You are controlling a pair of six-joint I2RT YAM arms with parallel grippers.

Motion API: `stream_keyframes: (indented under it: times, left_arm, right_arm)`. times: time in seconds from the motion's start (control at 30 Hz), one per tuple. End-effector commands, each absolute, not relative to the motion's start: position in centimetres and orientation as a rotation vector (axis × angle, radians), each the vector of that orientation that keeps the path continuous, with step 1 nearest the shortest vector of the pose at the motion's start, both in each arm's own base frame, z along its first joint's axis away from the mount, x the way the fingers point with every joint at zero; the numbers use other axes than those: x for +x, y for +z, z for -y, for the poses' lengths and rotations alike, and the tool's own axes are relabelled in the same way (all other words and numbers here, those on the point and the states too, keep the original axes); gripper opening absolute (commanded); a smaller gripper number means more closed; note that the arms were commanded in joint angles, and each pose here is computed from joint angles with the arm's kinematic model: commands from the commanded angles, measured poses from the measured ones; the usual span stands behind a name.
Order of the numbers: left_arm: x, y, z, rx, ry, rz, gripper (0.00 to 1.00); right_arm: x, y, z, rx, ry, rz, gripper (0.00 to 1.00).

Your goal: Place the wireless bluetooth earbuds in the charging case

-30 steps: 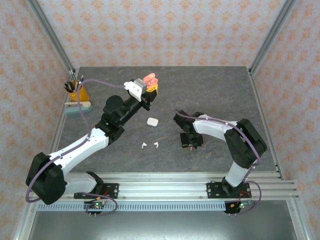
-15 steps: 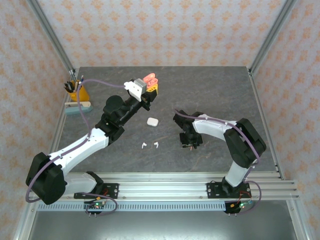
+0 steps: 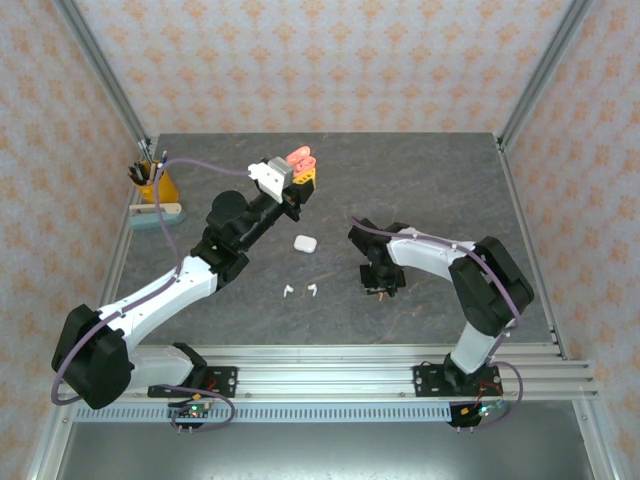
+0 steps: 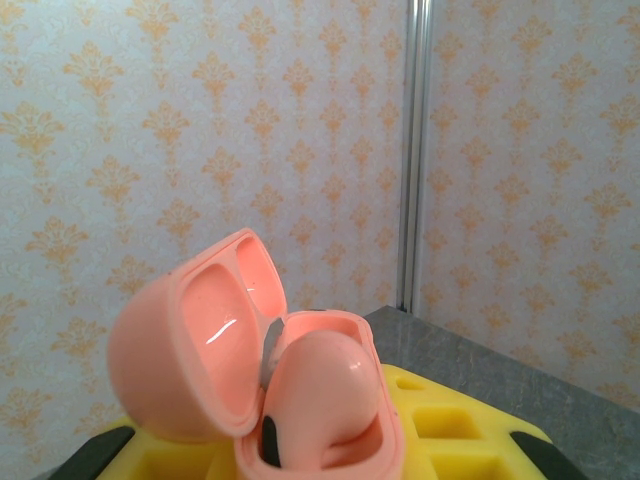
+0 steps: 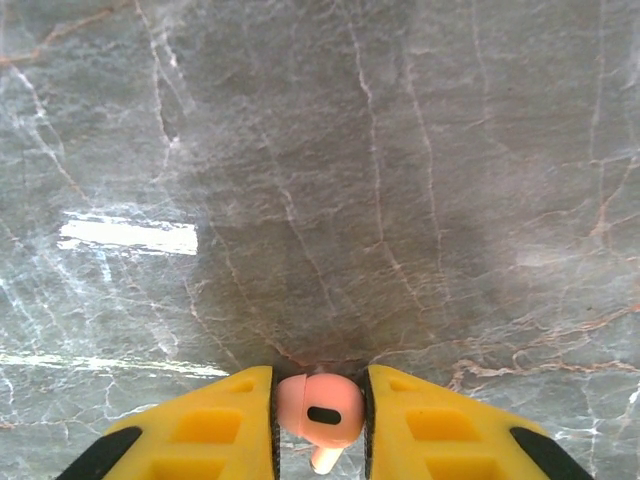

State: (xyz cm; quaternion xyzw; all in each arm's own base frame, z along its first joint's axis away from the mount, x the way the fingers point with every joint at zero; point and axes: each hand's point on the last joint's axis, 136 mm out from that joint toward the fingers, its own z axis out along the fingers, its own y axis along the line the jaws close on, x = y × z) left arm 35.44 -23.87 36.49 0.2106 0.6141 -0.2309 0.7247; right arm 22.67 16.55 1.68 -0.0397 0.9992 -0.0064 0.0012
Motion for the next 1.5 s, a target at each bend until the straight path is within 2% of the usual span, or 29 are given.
stream_keyframes:
  times: [0.0,0.4,0.6,0.77,1.1,1.37,1.47]
  left_arm:
    - [35.5,37.1,23.7,0.468,-0.501,-1.341,0.00]
    - [35.5,37.3,23.8,0.470,-0.506,-1.341,0.00]
    - [35.5,37.6,23.8,0.478,-0.503,-1.340,0.00]
    - [35.4,38.1,23.9,0.482,-0.508,-1.331,0.00]
    - [35.6,38.8,24.4,0.486,-0.532,-1.321,0.00]
    - [35.5,39.2,24.8,0.505,-0.546,-1.315,0.00]
    - [35.5,39.4,25.1,0.520,-0.555,-1.311,0.00]
  right_arm:
    - [22.8,1.6,-14.4,-0.091,-0.134,-3.117,0.25]
    - [24.1,4.1,-14.5,-0.040,-0.080,-3.019,0.24]
    - [26.4,8.0,-14.8,0.014,0.010,-2.844,0.24]
    - [28.7,14.1,-15.1,0.051,0.139,-2.616,0.24]
    - [32.7,30.6,-15.9,0.002,0.300,-2.182,0.26]
    - [34.0,42.4,-18.1,-0.104,0.444,-1.886,0.27]
    - [34.2,45.2,-19.2,-0.158,0.491,-1.813,0.27]
